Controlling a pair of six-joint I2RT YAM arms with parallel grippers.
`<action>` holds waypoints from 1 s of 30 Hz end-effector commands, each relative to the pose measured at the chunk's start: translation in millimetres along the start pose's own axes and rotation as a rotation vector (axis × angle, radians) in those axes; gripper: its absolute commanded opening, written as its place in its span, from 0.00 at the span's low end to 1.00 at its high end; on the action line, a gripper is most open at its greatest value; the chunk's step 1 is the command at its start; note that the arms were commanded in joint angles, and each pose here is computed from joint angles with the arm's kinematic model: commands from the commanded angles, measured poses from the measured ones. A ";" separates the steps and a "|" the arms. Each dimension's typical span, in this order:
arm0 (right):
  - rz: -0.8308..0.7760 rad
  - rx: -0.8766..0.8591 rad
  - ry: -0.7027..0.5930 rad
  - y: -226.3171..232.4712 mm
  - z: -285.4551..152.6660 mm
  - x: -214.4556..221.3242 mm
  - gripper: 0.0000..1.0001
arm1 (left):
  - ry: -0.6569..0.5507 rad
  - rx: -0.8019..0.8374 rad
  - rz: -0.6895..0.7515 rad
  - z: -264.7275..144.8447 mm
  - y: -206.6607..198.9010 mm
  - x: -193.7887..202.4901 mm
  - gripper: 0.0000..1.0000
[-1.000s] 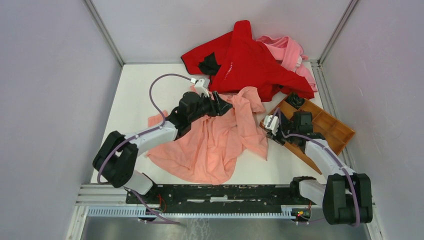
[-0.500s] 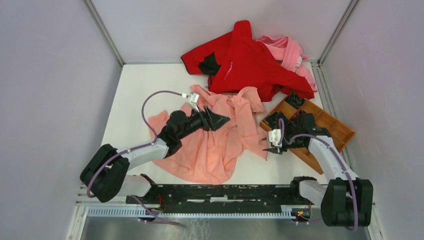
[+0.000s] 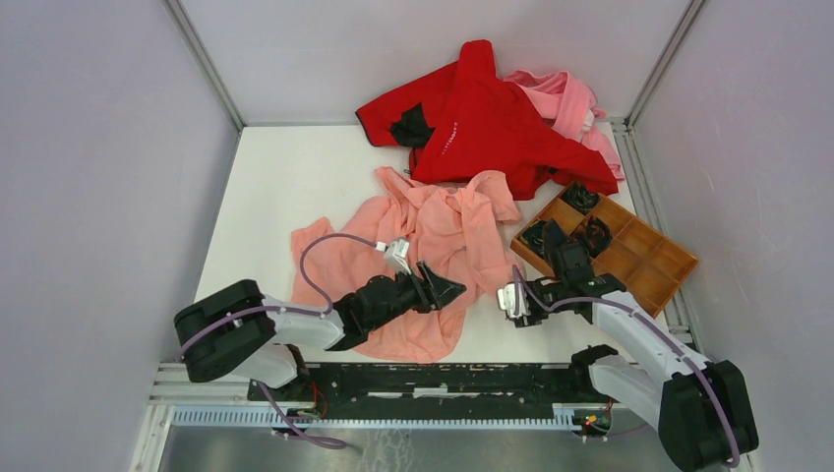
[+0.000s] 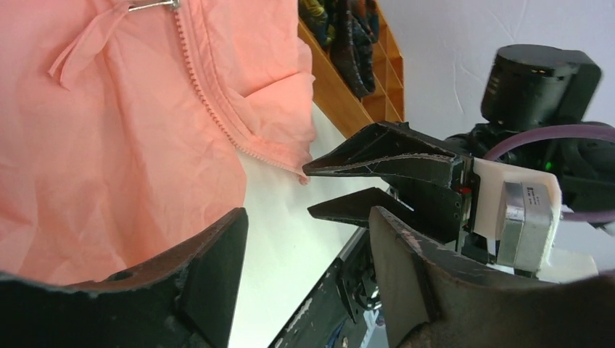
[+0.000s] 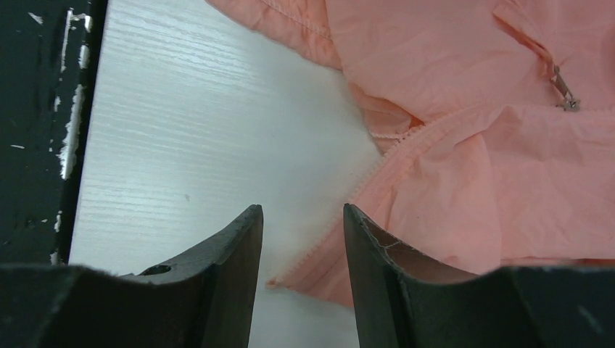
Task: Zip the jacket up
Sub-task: Adjust the jacket at the center of the board.
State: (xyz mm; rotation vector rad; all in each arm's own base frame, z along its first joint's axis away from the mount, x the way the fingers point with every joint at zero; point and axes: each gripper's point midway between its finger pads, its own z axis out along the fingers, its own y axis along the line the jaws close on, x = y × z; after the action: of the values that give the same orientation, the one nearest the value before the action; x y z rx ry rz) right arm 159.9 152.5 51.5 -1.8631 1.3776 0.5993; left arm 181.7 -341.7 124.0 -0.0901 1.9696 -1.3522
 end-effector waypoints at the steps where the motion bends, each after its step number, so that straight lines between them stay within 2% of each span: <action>1: 0.052 0.106 0.078 -21.9 2.6 13.0 0.51 | -0.080 0.011 -0.134 21.8 -18.0 -7.7 0.67; 9: 0.072 0.176 0.153 -27.7 5.2 28.8 0.47 | -0.055 -0.071 -0.158 42.8 -8.6 9.1 0.66; 12: 0.092 0.193 0.183 -30.6 5.3 33.7 0.38 | -0.044 -0.108 -0.164 49.2 -4.5 14.2 0.66; 16: 0.130 0.229 0.178 -39.7 2.4 29.0 0.19 | -0.040 -0.121 -0.181 53.1 -1.9 18.7 0.66; 18: 0.147 0.233 0.147 -42.7 1.6 20.5 0.11 | -0.041 -0.123 -0.186 53.9 -1.0 19.3 0.67; 21: 0.164 0.196 0.059 -41.4 2.2 -1.4 0.03 | -0.049 -0.129 -0.191 53.9 0.5 18.6 0.67; 30: 0.173 0.124 -0.170 -40.8 -2.5 -54.2 0.01 | -0.088 -0.139 -0.189 47.2 3.8 9.5 0.70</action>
State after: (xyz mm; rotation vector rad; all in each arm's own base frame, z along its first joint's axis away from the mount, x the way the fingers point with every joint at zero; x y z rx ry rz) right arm 187.9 171.3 71.7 -1.6174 1.5339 0.5819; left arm 197.5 -385.3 93.3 -0.3320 2.0780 -1.2892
